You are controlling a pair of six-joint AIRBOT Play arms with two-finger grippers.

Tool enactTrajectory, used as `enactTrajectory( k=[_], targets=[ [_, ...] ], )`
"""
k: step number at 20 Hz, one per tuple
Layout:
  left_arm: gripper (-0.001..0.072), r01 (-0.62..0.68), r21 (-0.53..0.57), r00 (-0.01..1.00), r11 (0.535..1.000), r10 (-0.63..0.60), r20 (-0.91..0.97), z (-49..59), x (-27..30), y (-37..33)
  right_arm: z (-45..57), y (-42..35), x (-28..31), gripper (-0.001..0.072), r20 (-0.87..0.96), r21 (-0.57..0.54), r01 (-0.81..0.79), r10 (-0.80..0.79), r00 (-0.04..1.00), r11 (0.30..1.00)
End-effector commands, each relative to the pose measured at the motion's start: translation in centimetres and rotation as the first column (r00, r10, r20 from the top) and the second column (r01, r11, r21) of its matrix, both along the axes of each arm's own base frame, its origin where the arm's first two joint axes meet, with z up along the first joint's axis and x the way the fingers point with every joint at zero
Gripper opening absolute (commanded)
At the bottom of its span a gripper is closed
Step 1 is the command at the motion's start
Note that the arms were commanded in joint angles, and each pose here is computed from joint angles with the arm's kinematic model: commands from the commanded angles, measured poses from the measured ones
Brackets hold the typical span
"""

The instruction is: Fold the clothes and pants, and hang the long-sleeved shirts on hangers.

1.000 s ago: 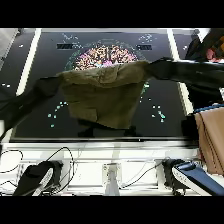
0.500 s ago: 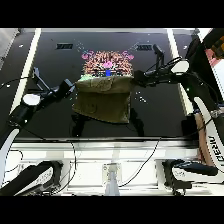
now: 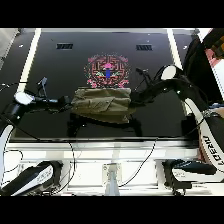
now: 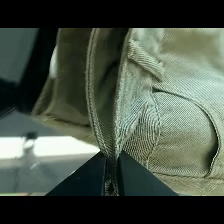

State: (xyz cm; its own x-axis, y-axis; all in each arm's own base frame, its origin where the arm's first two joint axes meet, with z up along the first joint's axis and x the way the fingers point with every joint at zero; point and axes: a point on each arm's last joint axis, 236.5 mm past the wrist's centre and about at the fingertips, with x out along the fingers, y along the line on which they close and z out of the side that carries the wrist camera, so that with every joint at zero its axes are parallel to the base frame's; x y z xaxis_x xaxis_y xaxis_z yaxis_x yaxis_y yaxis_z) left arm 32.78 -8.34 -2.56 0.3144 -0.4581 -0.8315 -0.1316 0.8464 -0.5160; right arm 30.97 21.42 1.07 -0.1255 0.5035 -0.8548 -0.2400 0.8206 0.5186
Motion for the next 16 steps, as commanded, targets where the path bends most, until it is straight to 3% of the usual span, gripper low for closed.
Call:
enactTrajectory(
  k=[1,7,8,9,10,11,12,16],
  targets=[
    [0.0062,0.054,0.053,0.997,0.997,-0.051,-0.053,-1.0,-1.5,1.0,-3.0,0.5,-1.0,0.0021,0.005,-0.07,-0.005,0.006,1.0,0.998],
    [0.0084,0.072,0.141,0.997,0.987,-0.066,-0.047,-1.8,-1.5,2.7,-8.2,-0.4,-2.2,0.0022,-0.034,-0.111,0.118,-0.123,0.992,0.987],
    [0.025,0.067,0.142,0.997,0.988,-0.062,-0.04,-1.7,-1.3,2.8,-8.2,-0.4,-1.7,0.0048,-0.015,-0.107,0.129,-0.132,0.991,0.986],
    [0.0522,0.06,0.145,0.998,0.988,-0.056,-0.029,-1.7,-1.0,2.9,-8.1,-0.2,-1.1,0.0138,0.009,-0.097,0.144,-0.144,0.989,0.985],
    [0.0712,0.05,0.146,0.999,0.988,-0.049,-0.013,-1.6,-0.6,2.9,-7.9,0.0,-0.4,0.0296,0.029,-0.084,0.16,-0.158,0.987,0.984],
    [0.0693,0.043,0.135,0.999,0.99,-0.043,-0.007,-1.4,-0.5,2.7,-7.6,0.2,0.0,0.0492,0.039,-0.074,0.165,-0.163,0.986,0.984],
    [0.0693,0.045,0.138,0.999,0.989,-0.044,-0.005,-1.3,-0.4,2.8,-7.2,0.4,0.3,0.0616,0.047,-0.068,0.163,-0.16,0.986,0.984],
    [0.069,0.102,0.217,0.994,0.971,-0.106,0.011,0.0,0.1,4.2,-3.9,-2.5,2.1,0.0629,0.094,-0.15,0.095,-0.082,0.992,0.984]
  ],
)
